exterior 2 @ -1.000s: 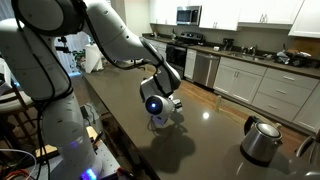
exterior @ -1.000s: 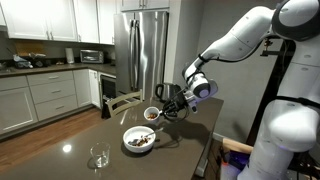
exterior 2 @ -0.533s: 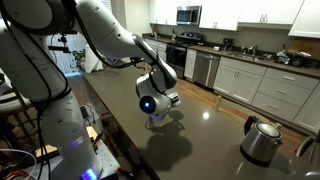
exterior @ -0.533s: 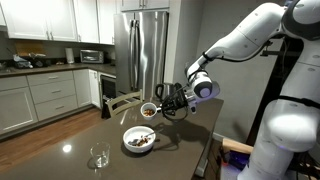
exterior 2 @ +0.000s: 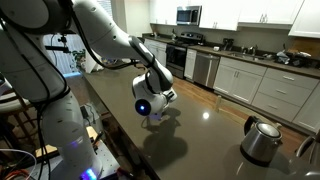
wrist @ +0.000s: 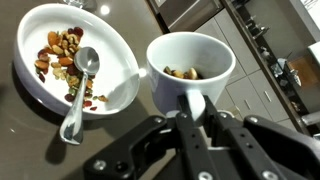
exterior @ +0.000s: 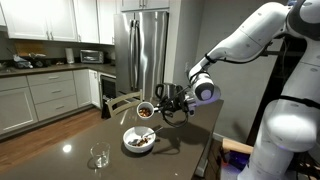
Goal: Pour cereal from the mug to the bowl.
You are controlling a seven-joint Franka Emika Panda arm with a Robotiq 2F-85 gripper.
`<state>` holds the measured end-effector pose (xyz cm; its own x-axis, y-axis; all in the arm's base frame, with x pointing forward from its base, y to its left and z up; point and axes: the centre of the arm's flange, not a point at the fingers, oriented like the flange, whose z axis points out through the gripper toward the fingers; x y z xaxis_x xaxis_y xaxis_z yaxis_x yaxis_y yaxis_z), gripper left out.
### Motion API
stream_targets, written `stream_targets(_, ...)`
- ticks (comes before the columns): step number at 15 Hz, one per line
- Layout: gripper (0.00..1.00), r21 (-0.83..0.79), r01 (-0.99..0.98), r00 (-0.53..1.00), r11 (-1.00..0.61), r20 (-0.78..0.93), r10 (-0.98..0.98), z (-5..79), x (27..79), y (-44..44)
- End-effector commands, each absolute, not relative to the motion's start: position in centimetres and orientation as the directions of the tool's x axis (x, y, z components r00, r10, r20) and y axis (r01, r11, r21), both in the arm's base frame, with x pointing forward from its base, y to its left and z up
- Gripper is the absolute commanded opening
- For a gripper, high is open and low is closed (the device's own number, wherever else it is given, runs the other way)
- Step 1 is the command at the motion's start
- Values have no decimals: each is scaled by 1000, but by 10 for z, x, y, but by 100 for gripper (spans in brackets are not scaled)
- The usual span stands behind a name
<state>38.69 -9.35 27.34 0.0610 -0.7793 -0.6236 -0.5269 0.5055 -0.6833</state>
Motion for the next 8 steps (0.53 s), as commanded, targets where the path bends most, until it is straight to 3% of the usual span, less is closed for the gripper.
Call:
stream_targets(1, 4, -740, -468, 158, 483, -608, -778, 273, 378, -75)
stream_targets(8, 4, -766, -428, 317, 480, -624, -714, 262, 378, -54)
